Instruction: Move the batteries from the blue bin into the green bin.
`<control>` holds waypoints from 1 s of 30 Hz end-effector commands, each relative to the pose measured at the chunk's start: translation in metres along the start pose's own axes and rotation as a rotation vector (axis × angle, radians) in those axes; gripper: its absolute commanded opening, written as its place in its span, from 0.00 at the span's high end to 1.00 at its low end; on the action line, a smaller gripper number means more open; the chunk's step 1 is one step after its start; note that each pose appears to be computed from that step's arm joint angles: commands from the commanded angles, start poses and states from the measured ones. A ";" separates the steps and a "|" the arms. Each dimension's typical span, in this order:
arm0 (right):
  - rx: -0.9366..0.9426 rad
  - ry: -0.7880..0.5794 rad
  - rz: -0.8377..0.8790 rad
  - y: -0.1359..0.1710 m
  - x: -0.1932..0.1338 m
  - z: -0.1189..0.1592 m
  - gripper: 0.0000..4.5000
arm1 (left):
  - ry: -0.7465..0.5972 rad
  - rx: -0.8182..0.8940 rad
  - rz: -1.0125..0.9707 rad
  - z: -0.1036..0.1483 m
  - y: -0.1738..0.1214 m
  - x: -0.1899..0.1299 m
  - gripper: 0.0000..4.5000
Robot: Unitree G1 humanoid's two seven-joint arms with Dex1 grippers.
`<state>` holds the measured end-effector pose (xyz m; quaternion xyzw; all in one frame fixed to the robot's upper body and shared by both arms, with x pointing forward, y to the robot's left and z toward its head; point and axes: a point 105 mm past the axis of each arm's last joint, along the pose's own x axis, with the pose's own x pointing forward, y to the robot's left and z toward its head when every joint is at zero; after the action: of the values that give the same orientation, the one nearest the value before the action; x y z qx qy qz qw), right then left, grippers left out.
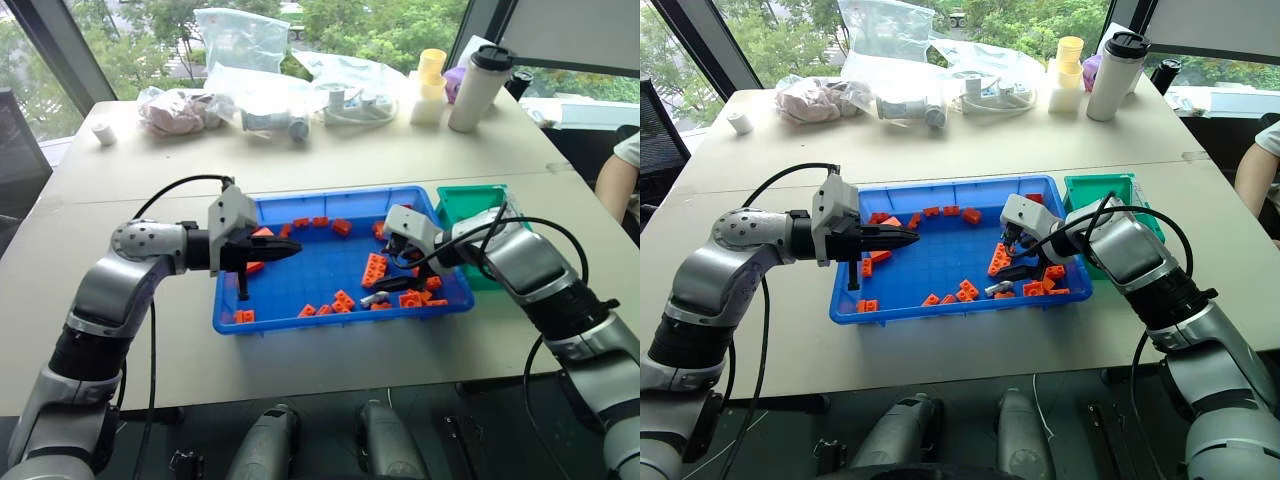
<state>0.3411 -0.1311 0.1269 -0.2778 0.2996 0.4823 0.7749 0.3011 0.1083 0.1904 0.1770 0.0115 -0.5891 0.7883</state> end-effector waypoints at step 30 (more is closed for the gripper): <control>-0.180 -0.233 0.092 0.043 0.055 0.113 0.31 | -0.030 0.054 0.045 0.015 0.008 -0.008 1.00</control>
<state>0.3424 -0.0089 0.1423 -0.2655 0.2024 0.5688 0.7516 0.3031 0.1125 0.1946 0.1790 0.0057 -0.5773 0.7967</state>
